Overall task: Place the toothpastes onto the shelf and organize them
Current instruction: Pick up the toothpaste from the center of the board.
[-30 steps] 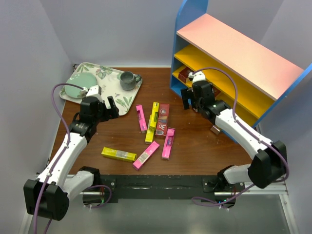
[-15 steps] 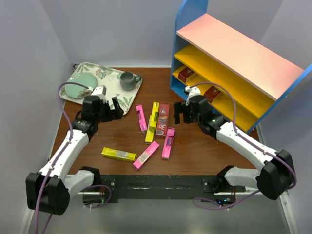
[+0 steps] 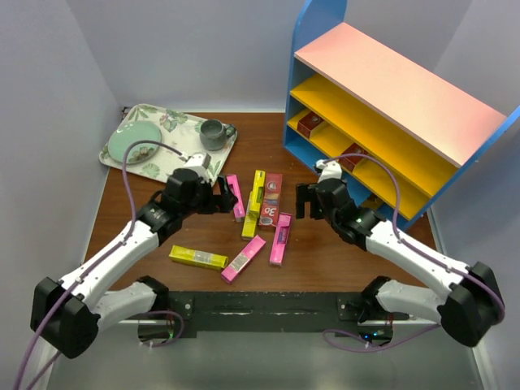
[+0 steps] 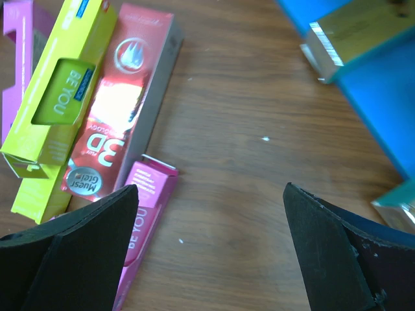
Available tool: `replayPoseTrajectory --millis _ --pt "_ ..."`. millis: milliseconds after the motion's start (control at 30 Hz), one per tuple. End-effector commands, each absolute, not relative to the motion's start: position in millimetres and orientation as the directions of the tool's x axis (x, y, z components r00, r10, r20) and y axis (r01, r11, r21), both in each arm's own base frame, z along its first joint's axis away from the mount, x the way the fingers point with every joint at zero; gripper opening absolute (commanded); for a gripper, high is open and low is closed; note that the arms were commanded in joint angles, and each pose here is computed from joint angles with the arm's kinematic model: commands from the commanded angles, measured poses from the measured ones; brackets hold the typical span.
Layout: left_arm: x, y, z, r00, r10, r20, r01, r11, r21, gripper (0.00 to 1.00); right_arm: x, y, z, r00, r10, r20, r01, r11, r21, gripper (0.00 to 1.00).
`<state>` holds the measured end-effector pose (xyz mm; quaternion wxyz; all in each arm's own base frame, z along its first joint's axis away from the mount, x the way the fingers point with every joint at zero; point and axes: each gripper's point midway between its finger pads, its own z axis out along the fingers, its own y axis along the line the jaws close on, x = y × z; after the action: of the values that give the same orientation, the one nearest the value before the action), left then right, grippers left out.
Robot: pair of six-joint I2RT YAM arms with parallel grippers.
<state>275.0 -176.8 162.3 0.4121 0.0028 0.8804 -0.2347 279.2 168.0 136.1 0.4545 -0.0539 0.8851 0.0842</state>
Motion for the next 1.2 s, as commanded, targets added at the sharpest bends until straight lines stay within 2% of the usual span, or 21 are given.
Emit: replayPoseTrajectory --millis 0,200,367,500,867,1167 --pt "272 -210 189 -0.599 -0.274 -0.753 0.168 0.876 -0.453 0.98 280 135 159 -0.469 0.081 -0.879 -0.033 0.993 0.109 0.98" --pt "269 -268 212 -0.573 -0.217 -0.790 0.223 0.886 -0.406 0.96 264 100 157 -0.397 0.135 -0.908 0.070 0.991 0.117 0.98" --pt "263 -313 194 -0.589 -0.103 -0.801 0.261 0.914 -0.309 0.93 255 84 150 -0.360 0.167 -0.918 0.123 0.984 0.131 0.98" --pt "271 -336 168 -0.620 -0.037 -0.784 0.260 0.933 -0.250 0.86 254 80 151 -0.336 0.183 -0.924 0.131 0.980 0.147 0.98" --pt "285 -342 100 -0.691 0.097 -0.717 0.197 0.979 -0.057 0.86 252 75 156 -0.295 0.193 -0.936 0.126 0.979 0.162 0.98" --pt "288 -332 70 -0.718 0.144 -0.681 0.154 0.987 0.046 0.87 251 74 157 -0.286 0.194 -0.938 0.126 0.978 0.164 0.98"
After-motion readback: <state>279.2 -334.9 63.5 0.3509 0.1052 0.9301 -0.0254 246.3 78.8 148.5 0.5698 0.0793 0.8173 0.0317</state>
